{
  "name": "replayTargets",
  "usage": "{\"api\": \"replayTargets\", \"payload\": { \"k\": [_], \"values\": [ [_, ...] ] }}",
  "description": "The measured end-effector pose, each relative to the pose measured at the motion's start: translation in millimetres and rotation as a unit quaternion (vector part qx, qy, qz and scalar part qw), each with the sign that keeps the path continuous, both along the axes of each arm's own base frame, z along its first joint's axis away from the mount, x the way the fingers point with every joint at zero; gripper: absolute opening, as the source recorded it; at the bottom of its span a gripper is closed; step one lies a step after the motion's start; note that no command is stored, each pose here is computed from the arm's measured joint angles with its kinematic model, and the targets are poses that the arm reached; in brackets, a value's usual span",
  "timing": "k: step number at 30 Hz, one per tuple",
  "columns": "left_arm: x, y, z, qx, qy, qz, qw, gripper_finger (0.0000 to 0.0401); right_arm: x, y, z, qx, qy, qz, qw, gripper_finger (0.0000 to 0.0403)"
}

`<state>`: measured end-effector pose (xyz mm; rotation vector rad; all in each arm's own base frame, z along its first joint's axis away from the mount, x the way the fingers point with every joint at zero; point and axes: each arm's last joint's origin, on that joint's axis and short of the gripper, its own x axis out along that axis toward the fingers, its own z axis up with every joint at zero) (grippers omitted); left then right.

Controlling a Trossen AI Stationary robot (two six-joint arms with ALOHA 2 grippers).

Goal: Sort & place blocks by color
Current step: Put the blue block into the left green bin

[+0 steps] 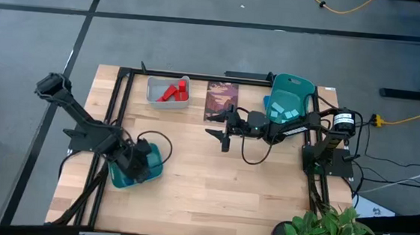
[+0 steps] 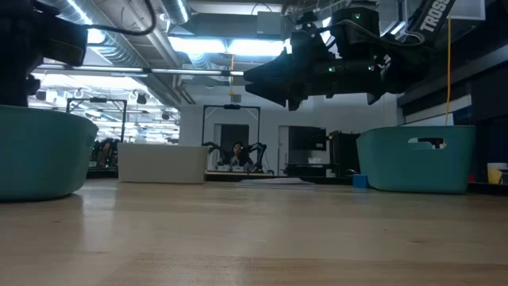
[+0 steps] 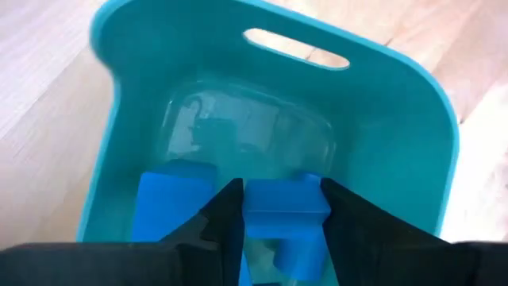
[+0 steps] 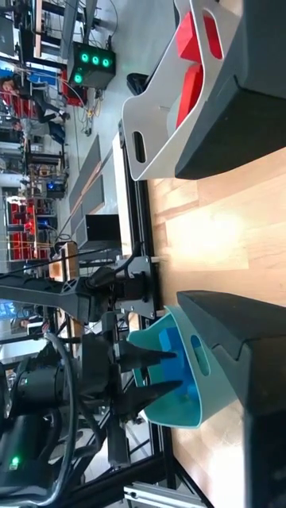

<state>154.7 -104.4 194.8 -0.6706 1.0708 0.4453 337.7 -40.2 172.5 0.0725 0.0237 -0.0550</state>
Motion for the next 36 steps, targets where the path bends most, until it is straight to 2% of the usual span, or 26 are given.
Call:
{"api": "replayTargets", "payload": {
  "k": [8,15,17,20,23,26,28,31,34,36],
  "values": [
    [6.7,8.5,0.1,-0.001,0.009,-0.025,1.0,0.0168,0.0,0.0,0.0,0.0,0.0,0.0,1.0,0.0245],
    [9.6,13.6,1.2,-0.003,0.016,-0.03,0.999,0.0176,0.0,0.2,0.0,0.0,0.0,0.001,1.0,0.0245],
    [12.9,14.3,8.0,-0.011,0.01,-0.033,0.999,0.0177,0.0,0.2,0.3,0.001,-0.001,0.001,1.0,0.0245],
    [18.9,14.3,37.7,-0.002,-0.05,-0.061,0.997,0.0177,2.4,-0.1,4.6,0.0,-0.012,0.001,1.0,0.0245],
    [20.2,18.2,76.9,0.07,-0.14,-0.097,0.983,0.0177,8.0,-0.8,13.1,-0.002,-0.028,0.001,1.0,0.0245],
    [18.1,26.8,109.0,0.201,-0.214,-0.119,0.949,0.0176,13.4,-1.5,20.7,-0.005,-0.038,0.001,0.999,0.0245],
    [17.8,35.2,121.6,0.266,-0.241,-0.131,0.924,0.0172,15.9,-3.0,24.9,-0.006,-0.045,0.0,0.999,0.0245],
    [24.7,54.5,128.5,0.315,-0.268,-0.138,0.9,0.0163,19.3,-6.1,29.3,-0.007,-0.046,-0.004,0.999,0.0245],
    [35.1,77.7,117.9,0.328,-0.271,-0.138,0.894,0.0146,21.3,-8.6,32.2,-0.006,-0.047,0.004,0.999,0.0245],
    [42.9,91.9,107.6,0.325,-0.299,-0.145,0.886,0.0133,21.3,-9.3,32.7,-0.005,-0.048,0.02,0.999,0.0245]
  ]
}}
